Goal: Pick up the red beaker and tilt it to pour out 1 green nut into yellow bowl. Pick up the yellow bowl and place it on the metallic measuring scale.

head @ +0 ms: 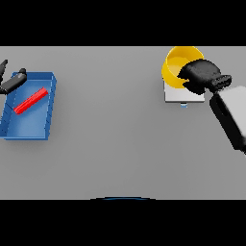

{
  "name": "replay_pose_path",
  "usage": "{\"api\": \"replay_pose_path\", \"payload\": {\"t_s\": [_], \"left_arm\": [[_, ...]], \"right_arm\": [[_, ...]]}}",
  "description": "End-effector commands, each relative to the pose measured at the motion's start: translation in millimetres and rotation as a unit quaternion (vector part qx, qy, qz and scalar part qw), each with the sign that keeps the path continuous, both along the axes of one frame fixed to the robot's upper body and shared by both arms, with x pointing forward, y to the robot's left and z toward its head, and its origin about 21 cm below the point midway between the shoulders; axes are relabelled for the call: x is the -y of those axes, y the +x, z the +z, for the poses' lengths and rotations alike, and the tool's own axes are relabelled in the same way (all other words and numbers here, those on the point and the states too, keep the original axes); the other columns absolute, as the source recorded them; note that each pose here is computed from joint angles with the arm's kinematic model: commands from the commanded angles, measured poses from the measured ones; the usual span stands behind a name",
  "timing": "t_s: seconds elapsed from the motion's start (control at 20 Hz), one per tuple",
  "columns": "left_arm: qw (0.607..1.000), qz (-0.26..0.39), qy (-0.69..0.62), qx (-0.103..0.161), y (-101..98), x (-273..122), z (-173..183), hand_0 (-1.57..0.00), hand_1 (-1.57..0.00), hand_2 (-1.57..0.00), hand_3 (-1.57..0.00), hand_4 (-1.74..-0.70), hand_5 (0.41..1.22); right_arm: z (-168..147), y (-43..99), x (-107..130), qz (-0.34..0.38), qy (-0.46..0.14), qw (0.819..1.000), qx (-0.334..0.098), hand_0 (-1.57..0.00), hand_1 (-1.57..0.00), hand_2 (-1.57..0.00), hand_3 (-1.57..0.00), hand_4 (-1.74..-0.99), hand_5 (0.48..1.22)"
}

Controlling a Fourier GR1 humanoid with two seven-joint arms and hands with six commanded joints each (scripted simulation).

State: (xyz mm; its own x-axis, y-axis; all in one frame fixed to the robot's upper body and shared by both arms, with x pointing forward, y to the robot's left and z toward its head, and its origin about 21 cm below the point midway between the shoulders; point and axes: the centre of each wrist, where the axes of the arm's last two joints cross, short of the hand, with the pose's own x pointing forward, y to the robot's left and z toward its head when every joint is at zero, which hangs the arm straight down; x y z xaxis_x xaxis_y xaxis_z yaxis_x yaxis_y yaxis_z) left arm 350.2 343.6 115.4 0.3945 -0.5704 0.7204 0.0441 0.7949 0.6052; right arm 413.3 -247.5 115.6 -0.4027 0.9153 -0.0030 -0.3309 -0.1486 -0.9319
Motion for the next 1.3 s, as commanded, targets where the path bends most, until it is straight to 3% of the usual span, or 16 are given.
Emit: {"api": "replay_pose_path", "payload": {"t_s": [0.0, 0.25, 0.65, 0.75, 0.8, 0.9, 1.0, 1.1, 1.25], "left_arm": [[1.0, 0.003, 0.002, -0.001, 1.1, 0.1, 1.8, 0.0, 0.0, 0.0, 0.0, -0.86, 0.779], [1.0, -0.002, 0.008, 0.001, 5.3, 3.5, 2.2, 0.0, 0.0, 0.0, 0.0, -0.86, 0.804], [1.0, -0.003, 0.009, -0.007, 3.1, 2.8, 0.1, 0.0, 0.0, 0.0, 0.0, -0.84, 0.783], [1.0, -0.002, 0.013, -0.01, 3.4, 2.1, -0.9, 0.0, 0.0, 0.0, 0.0, -0.84, 0.779], [1.0, -0.003, 0.011, -0.011, 3.6, 1.8, -0.9, 0.0, 0.0, 0.0, 0.0, -0.84, 0.775], [1.0, -0.005, 0.009, -0.01, 4.6, 0.3, -2.5, 0.0, 0.0, 0.0, 0.0, -0.84, 0.774], [1.0, -0.006, 0.006, -0.006, 3.8, 3.8, -0.9, 0.0, 0.0, 0.0, 0.0, -0.83, 0.768], [1.0, -0.004, 0.0, -0.005, 3.1, 2.8, -1.3, 0.0, 0.0, 0.0, 0.0, -0.84, 0.764], [1.0, -0.003, 0.005, -0.009, 6.6, 4.5, 0.2, 0.0, 0.0, 0.0, 0.0, -0.83, 0.749]], "right_arm": [[-0.8, 1.6, 4.1, -0.005, 0.005, 1.0, -0.002, -1.57, -1.57, -1.5, -1.18, -1.741, 1.221], [-18.2, 11.9, 13.8, -0.022, 0.011, 1.0, -0.015, -1.57, -1.57, -1.4, -1.34, -1.741, 1.221], [-33.3, 13.5, 16.0, -0.035, 0.011, 0.999, -0.034, -1.57, -1.57, -1.37, -1.45, -1.741, 1.221], [-36.8, 11.8, 19.2, -0.04, 0.015, 0.998, -0.04, -1.57, -1.5, -1.44, -1.25, -1.741, 1.221], [-37.9, 11.3, 19.6, -0.042, 0.014, 0.998, -0.044, -1.56, -1.43, -1.34, -1.11, -1.682, 1.221], [-30.5, 14.3, 21.3, -0.051, 0.022, 0.998, -0.042, -1.33, -1.12, -1.01, -0.82, -1.592, 1.074], [-36.2, 12.1, 17.7, -0.062, 0.034, 0.996, -0.059, -0.95, -0.81, -0.71, -0.58, -1.535, 0.965], [-34.1, 13.1, 18.9, -0.068, 0.042, 0.995, -0.068, -0.61, -0.56, -0.47, -0.39, -1.496, 0.89], [-32.1, 12.4, 21.1, -0.067, 0.037, 0.995, -0.069, -0.31, -0.3, -0.24, -0.21, -1.461, 0.833]]}}
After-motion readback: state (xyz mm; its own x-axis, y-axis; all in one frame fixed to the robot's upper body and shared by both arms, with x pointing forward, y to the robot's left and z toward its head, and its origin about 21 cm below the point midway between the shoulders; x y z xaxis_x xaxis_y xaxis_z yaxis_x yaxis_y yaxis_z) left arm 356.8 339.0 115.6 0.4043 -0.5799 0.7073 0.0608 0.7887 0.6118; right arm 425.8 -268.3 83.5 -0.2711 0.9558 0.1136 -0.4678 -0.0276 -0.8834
